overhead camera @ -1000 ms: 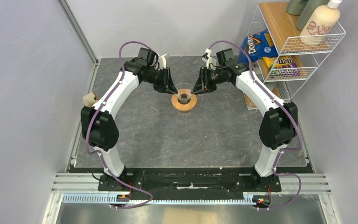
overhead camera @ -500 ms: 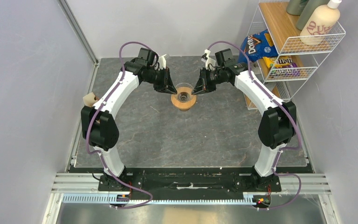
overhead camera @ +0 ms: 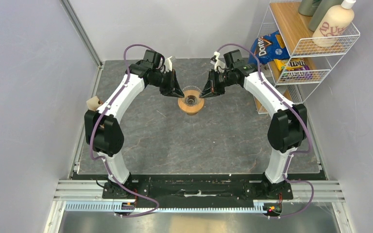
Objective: Place the coffee filter in the dripper
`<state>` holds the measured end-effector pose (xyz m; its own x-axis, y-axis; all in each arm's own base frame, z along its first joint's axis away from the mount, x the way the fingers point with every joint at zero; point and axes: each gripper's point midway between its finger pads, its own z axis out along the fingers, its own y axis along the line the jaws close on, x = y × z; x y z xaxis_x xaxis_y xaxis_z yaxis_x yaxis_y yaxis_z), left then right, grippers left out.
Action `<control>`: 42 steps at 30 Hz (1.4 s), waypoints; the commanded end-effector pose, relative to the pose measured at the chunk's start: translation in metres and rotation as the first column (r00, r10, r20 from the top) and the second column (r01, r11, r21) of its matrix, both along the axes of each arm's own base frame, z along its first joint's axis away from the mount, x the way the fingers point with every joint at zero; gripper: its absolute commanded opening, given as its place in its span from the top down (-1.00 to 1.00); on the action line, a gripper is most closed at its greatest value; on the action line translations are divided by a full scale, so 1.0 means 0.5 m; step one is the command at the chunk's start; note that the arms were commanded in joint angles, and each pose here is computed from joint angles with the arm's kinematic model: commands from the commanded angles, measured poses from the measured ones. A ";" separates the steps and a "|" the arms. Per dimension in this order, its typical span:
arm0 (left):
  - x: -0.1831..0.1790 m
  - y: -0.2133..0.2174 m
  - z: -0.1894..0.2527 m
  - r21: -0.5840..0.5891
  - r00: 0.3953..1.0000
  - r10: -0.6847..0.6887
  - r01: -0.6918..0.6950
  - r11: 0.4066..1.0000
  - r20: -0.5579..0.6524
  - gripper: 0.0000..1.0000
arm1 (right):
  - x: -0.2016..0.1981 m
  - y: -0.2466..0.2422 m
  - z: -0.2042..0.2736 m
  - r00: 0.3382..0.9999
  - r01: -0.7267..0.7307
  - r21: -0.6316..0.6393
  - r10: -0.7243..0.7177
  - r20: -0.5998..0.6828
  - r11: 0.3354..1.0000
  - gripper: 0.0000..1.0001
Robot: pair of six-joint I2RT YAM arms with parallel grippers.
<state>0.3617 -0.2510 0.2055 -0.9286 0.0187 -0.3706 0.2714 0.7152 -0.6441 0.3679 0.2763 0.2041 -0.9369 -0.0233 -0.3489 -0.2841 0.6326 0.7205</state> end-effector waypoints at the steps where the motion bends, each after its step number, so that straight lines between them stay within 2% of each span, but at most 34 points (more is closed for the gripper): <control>1: -0.010 -0.021 -0.022 -0.024 0.997 -0.008 0.006 1.000 -0.079 0.96 | 0.009 0.016 -0.003 0.999 0.010 0.012 -0.010 -0.032 1.000 1.00; 10: -0.006 -0.024 -0.037 -0.019 0.992 0.003 -0.005 1.000 -0.129 0.95 | 0.018 0.015 -0.014 0.995 0.043 0.022 -0.041 -0.091 0.999 1.00; 42: 0.003 -0.019 -0.112 0.024 0.973 -0.005 0.011 1.000 -0.229 0.96 | 0.051 0.002 -0.084 0.980 0.075 -0.014 -0.077 -0.181 0.997 1.00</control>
